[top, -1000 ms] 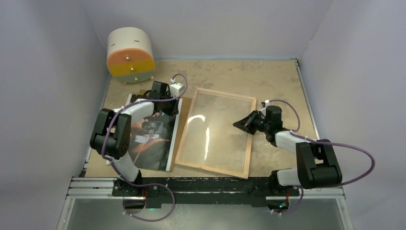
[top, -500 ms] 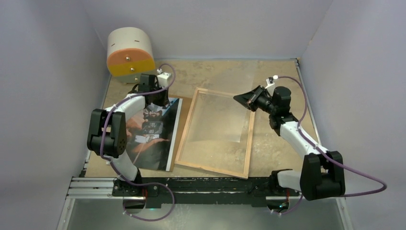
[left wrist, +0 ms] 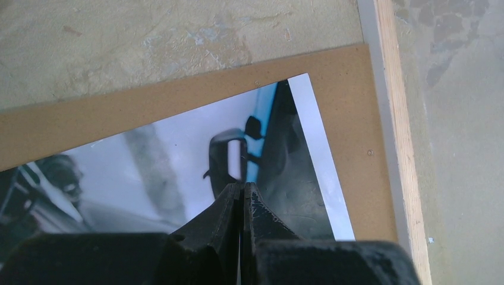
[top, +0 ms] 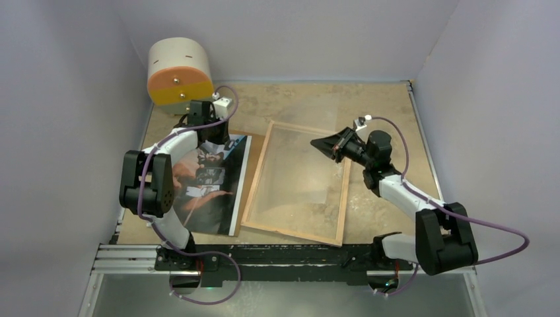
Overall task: Put the photo into the frame
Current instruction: Place the photo frame item in the photo frame.
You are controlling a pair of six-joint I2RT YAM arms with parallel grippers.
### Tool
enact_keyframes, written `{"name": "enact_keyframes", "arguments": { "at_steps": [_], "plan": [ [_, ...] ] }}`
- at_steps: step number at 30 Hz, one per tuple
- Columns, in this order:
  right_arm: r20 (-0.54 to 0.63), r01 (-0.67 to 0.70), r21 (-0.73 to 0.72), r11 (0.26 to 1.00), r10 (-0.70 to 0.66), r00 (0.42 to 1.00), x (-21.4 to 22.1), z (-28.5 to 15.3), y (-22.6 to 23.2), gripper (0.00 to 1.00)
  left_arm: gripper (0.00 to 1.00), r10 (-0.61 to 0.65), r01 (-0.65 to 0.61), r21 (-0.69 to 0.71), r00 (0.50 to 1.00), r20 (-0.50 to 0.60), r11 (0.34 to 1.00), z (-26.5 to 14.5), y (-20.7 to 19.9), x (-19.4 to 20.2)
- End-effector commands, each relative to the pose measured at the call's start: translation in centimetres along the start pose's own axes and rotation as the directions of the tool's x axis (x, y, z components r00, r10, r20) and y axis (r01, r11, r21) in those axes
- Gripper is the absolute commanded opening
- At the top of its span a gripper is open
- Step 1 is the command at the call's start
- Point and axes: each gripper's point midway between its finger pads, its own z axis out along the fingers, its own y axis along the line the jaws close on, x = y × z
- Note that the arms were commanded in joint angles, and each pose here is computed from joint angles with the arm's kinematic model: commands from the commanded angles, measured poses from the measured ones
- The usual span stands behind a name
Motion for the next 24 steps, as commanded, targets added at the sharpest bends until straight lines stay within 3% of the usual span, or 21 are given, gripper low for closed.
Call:
{"name": "enact_keyframes", "arguments": {
  "at_steps": [1, 7, 24],
  "plan": [
    [-0.012, 0.123, -0.185, 0.975, -0.127, 0.992, 1.0, 0.7, 8.3, 0.00, 0.00, 0.007, -0.008, 0.003, 0.998, 0.059, 1.000, -0.8, -0.1, -2.1],
    [-0.028, 0.125, -0.192, 0.973, -0.133, 0.991, 2.2, 1.4, 8.2, 0.00, 0.00, 0.013, -0.013, 0.001, 0.998, 0.063, 1.000, -1.1, 0.0, -2.4],
    [-0.003, 0.062, 0.207, 0.976, -0.063, 0.998, 2.7, 0.9, -10.2, 0.00, 0.00, 0.064, -0.061, 0.100, 0.998, -0.022, 0.993, 0.0, -3.1, 1.6]
  ]
}}
